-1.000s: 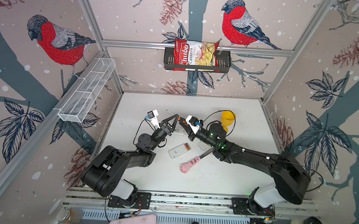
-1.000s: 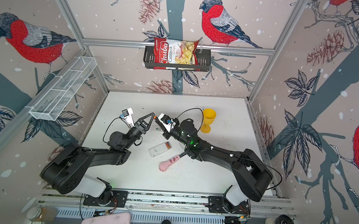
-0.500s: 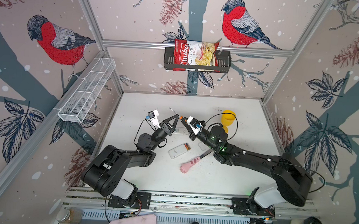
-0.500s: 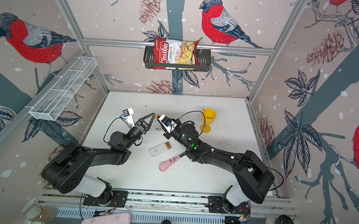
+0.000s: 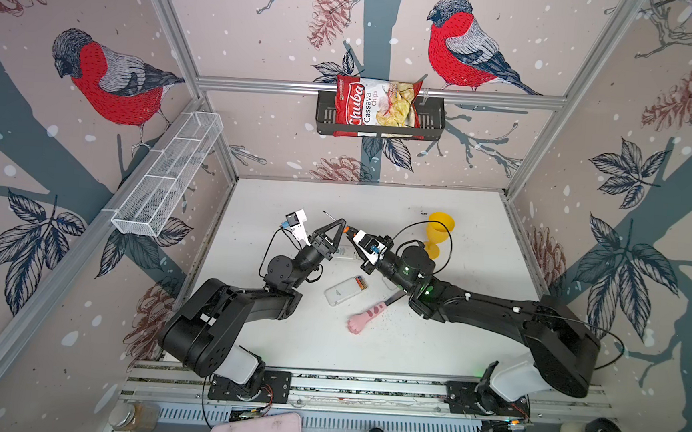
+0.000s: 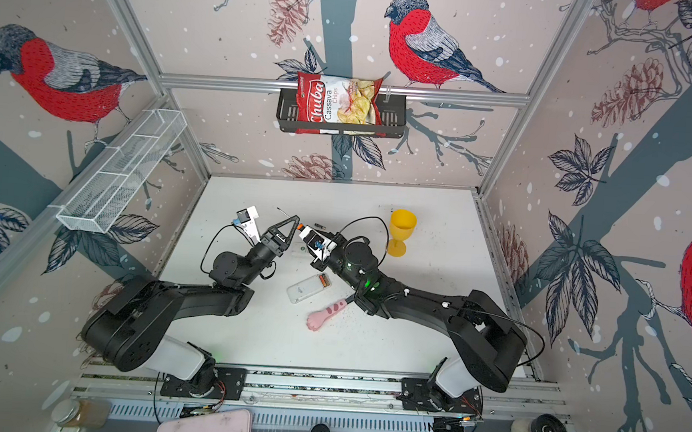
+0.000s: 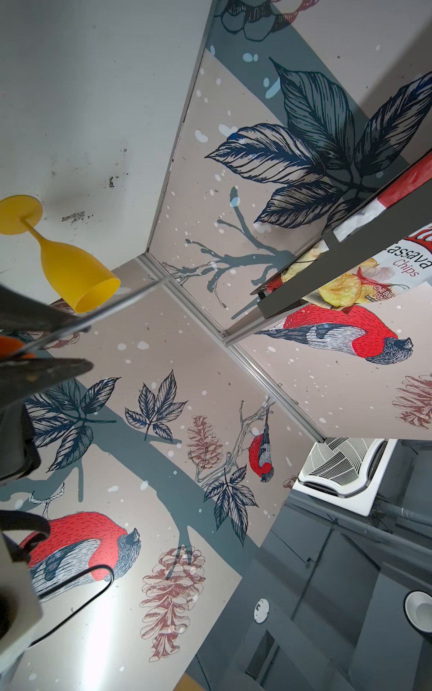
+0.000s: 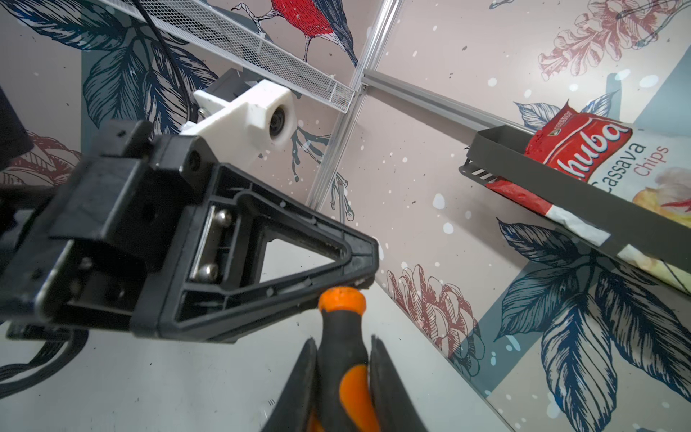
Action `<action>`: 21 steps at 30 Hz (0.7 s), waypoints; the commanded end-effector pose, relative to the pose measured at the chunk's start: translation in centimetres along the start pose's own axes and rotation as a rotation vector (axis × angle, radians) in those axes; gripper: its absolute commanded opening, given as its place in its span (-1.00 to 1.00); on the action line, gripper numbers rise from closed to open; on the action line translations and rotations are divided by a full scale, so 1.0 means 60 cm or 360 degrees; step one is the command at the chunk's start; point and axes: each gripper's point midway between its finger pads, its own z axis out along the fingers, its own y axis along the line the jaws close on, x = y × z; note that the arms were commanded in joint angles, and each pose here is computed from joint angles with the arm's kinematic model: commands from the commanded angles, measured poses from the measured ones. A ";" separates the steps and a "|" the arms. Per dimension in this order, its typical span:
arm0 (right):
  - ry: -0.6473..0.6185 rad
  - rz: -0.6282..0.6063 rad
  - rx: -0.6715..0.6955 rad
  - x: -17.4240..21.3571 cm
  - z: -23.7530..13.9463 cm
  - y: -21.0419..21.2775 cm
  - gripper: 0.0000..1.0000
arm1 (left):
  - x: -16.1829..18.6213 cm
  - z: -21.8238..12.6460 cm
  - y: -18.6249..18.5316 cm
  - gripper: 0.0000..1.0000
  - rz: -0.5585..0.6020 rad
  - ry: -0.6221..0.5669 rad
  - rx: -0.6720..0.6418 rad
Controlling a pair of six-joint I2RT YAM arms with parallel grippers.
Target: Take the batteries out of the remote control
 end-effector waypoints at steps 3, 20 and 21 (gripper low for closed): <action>-0.0025 -0.0034 0.0049 -0.009 0.001 -0.009 -0.84 | -0.037 -0.005 -0.072 -0.96 0.0109 -0.0148 0.0278; -0.0150 0.0448 -0.0172 -0.029 -0.015 -0.029 0.33 | -0.040 -0.008 -0.077 -1.00 0.0114 -0.0189 0.0270; -0.0171 0.0536 -0.0226 -0.032 -0.018 -0.036 0.37 | -0.044 -0.008 -0.080 -1.00 0.0117 -0.0203 0.0275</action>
